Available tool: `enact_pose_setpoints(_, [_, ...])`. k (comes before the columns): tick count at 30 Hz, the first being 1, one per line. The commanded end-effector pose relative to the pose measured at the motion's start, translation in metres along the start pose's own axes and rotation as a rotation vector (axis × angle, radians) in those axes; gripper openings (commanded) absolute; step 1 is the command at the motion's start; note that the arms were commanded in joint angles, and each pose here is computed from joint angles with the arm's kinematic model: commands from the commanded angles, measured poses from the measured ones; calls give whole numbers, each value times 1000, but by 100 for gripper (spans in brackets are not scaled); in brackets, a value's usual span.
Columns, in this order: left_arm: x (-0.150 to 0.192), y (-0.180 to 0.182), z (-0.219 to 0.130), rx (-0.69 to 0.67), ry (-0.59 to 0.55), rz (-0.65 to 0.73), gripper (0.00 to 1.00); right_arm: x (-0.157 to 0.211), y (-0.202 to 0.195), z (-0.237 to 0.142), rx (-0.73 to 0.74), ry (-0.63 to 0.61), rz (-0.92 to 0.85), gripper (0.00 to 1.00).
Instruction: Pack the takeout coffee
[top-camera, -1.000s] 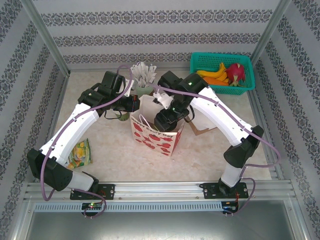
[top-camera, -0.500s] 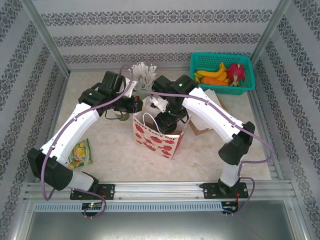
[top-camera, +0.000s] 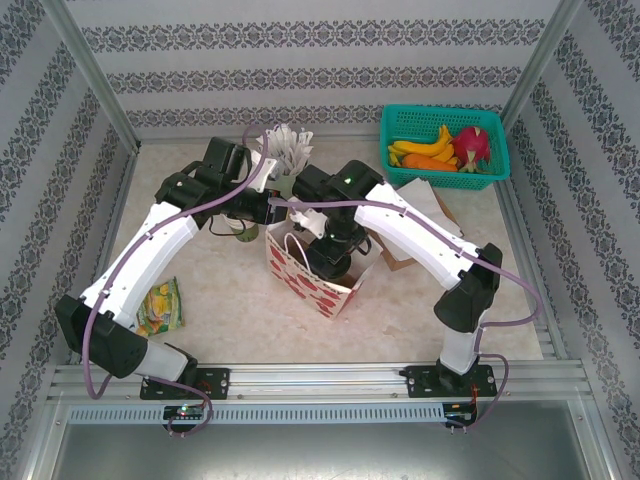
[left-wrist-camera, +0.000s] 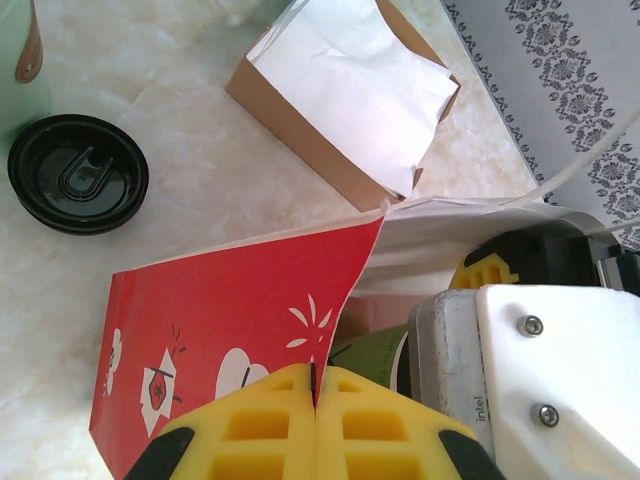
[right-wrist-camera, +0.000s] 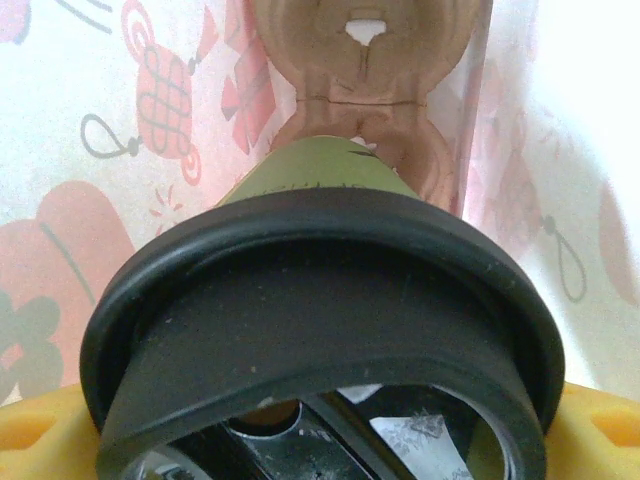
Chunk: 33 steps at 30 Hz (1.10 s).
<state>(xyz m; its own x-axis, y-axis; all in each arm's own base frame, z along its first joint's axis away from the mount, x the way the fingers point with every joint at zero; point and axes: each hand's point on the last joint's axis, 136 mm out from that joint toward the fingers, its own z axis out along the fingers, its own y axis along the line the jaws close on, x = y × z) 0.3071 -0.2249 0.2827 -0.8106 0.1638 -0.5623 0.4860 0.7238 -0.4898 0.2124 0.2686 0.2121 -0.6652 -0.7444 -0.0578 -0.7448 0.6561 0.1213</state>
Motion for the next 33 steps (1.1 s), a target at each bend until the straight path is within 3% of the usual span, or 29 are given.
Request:
enact_pose_setpoints(1, [2, -2, -1, 12, 23, -5, 0, -1, -11, 9, 28, 24, 58, 59])
enact_pose_setpoints(8, [6, 9, 0, -35, 15, -43, 0, -10, -15, 18, 22, -22, 140, 59])
enact_pose_setpoints(33, [4, 14, -5, -65, 0, -6, 0, 0, -23, 64, 55, 60, 129, 58])
